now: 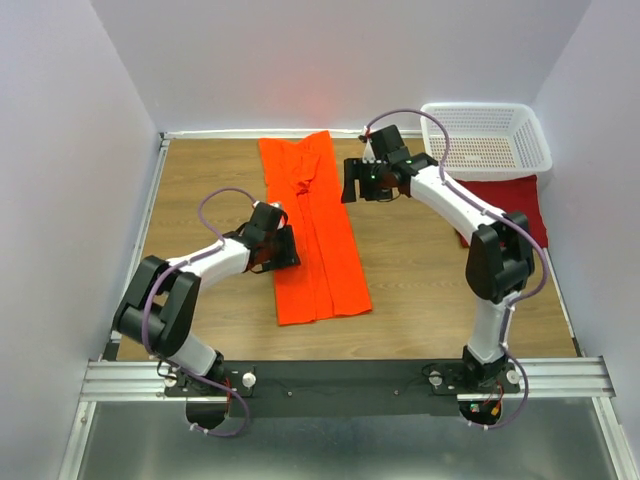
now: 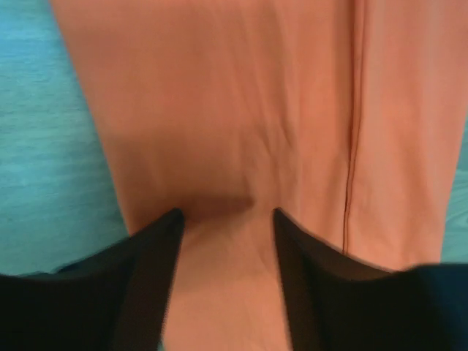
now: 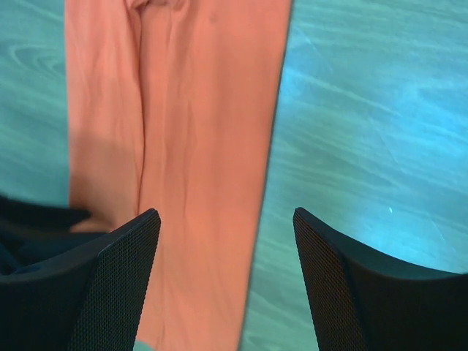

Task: Fold and stack the t-shirts
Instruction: Fold the tshirt

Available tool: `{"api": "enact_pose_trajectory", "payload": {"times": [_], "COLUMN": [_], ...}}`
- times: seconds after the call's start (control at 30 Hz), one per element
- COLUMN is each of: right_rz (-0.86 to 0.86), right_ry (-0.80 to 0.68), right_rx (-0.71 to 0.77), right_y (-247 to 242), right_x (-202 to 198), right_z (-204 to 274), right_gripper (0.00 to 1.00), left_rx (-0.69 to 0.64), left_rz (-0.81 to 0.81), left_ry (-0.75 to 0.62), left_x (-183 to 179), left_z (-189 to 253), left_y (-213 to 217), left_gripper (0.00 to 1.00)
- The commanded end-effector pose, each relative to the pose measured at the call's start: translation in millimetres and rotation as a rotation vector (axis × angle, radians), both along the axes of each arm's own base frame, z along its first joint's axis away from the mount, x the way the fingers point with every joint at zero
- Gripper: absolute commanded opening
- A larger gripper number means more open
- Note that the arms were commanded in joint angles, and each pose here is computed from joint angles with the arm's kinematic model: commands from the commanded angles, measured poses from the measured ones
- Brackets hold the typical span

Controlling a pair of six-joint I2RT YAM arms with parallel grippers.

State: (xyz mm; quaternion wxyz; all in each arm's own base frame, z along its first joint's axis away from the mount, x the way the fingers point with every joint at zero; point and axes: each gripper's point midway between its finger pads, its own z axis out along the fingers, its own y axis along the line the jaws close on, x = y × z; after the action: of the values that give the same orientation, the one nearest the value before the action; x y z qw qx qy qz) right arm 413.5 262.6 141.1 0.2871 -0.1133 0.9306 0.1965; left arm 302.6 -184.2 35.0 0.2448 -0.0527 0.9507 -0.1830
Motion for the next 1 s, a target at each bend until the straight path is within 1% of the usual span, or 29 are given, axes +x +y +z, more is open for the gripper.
{"api": "enact_pose_trajectory", "payload": {"times": [0.0,0.03,0.13,0.2,0.3,0.37,0.4,0.43,0.5,0.53,0.6,0.63,0.67,0.7,0.73,0.8,0.83,0.9,0.93,0.97], "right_rz": [-0.058,-0.067,-0.075,-0.079,-0.053,-0.03,-0.024,-0.02,0.013,0.028,0.097,0.116,0.144,0.155,0.171,0.179,0.188,0.215,0.226,0.235], "right_ry": [-0.038,-0.051,-0.06,-0.063,-0.091,-0.122,-0.123,-0.154,-0.172,-0.209,-0.248,-0.301,-0.307,-0.325,-0.349,-0.384,-0.384,-0.409,-0.406,-0.423], "right_rx": [0.019,0.034,0.057,0.066,0.101,0.121,0.115,0.124,0.1,0.1,0.046,0.005,-0.023,-0.044,-0.078,-0.108,-0.121,-0.123,-0.126,-0.125], "right_y": [11.0,14.1,22.6,26.6,37.6,47.3,48.9,53.7,65.3,72.8,90.6,93.8,105.5,109.2,110.5,118.8,121.7,131.9,135.8,141.3], "right_x": [28.7,34.3,45.4,53.0,63.6,73.4,74.3,81.6,85.1,91.6,90.3,97.2,93.6,94.2,95.9,97.9,98.8,99.1,98.7,99.0], "right_z": [-8.2,-7.4,-14.1,-18.5,-12.6,-11.6,-16.4,-8.5,-17.2,-10.3,-20.8,-16.2,-27.1,-28.1,-30.1,-28.2,-35.9,-33.1,-40.0,-35.8], "right_gripper": [0.81,0.8,0.79,0.78,0.77,0.73,0.73,0.71,0.69,0.68,0.66,0.63,0.62,0.61,0.58,0.56,0.55,0.54,0.54,0.54], "left_rx": [-0.06,-0.057,-0.042,-0.047,-0.059,-0.061,-0.06,-0.066,-0.08,-0.086,-0.061,-0.038,-0.03,-0.026,-0.031,-0.006,0.007,0.025,0.024,0.028], "left_rz": [0.02,0.018,0.013,0.005,-0.021,-0.035,-0.041,-0.057,-0.076,-0.078,-0.073,-0.058,-0.055,-0.052,-0.044,-0.038,0.001,0.03,0.072,0.1], "left_ry": [0.043,0.059,0.103,0.125,0.169,0.185,0.193,0.199,0.203,0.179,0.156,0.116,0.094,0.073,0.03,-0.002,-0.031,-0.054,-0.065,-0.076], "left_x": [-25.3,-32.7,-50.4,-60.1,-79.5,-90.0,-93.8,-99.6,-104.9,-102.6,-99.4,-89.8,-83.8,-76.8,-62.9,-50.9,-36.0,-21.8,-10.9,-4.6], "left_z": [3.5,-0.6,-10.9,-15.7,-24.2,-29.3,-30.8,-31.7,-28.9,-22.4,-14.6,-2.0,5.8,14.1,30.8,42.1,51.0,57.2,61.5,62.9], "left_y": [-5.1,-2.9,1.7,0.9,-0.6,1.7,2.7,3.3,2.0,2.2,6.7,9.8,10.4,10.5,8.8,15.6,25.9,42.1,56.2,66.2], "left_gripper": [0.56,0.52,0.5,0.5,0.5,0.5,0.5,0.5,0.5,0.5,0.55,0.6,0.64,0.66,0.71,0.73,0.74,0.75,0.75,0.75]}}
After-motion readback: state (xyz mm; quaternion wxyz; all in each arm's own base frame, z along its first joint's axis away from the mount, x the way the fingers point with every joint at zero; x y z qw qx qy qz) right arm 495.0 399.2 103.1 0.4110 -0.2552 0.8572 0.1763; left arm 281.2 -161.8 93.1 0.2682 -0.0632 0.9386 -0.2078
